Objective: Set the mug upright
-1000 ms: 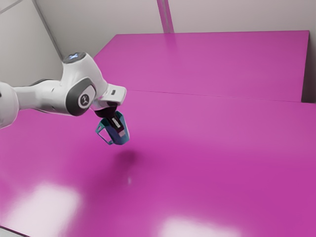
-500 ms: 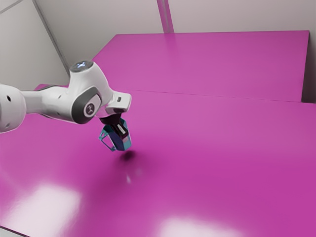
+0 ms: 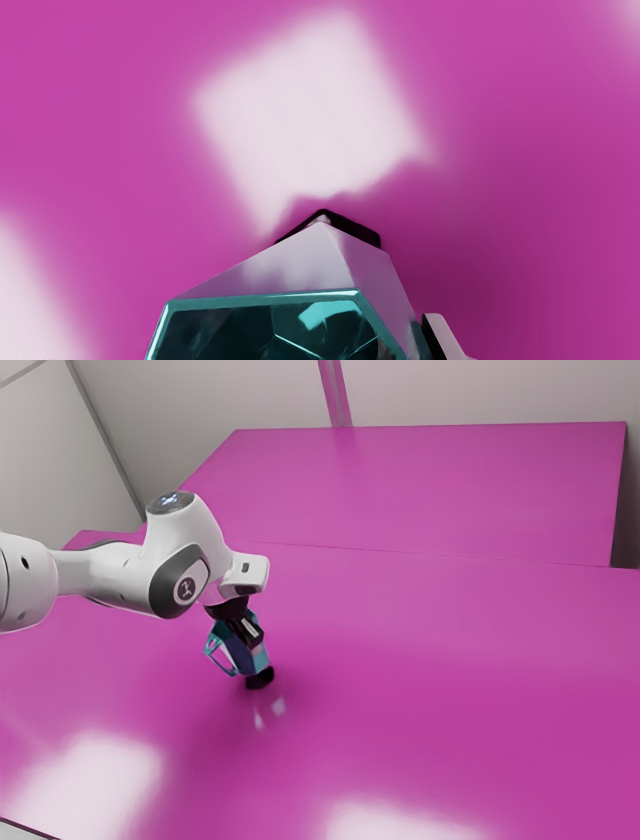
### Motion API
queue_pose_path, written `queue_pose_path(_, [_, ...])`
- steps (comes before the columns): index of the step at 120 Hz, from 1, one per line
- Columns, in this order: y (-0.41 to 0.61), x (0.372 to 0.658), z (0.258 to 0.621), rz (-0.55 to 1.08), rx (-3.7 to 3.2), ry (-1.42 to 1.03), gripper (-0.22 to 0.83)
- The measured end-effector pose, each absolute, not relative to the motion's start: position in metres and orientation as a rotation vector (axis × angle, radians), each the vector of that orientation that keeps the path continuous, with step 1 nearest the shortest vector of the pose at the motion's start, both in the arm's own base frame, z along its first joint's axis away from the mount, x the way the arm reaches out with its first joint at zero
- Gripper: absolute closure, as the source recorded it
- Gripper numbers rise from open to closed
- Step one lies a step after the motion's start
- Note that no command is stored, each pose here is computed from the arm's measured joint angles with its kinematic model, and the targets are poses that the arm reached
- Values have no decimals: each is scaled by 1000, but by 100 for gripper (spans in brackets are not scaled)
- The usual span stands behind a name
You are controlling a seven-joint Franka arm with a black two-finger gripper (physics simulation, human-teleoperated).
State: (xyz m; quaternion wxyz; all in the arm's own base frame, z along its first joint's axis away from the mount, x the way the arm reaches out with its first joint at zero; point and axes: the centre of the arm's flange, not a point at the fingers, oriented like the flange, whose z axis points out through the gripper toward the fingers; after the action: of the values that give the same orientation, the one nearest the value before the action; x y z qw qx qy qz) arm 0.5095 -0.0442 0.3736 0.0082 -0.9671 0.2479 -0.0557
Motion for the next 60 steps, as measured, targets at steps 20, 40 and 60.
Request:
queue_pose_path(20, [-44,509,372,-178,-3029,761,62])
queue_pose_path(40, [-44,509,371,-181,-3033,754,47])
queue_pose_path(60, [-44,509,371,-183,-3035,746,35])
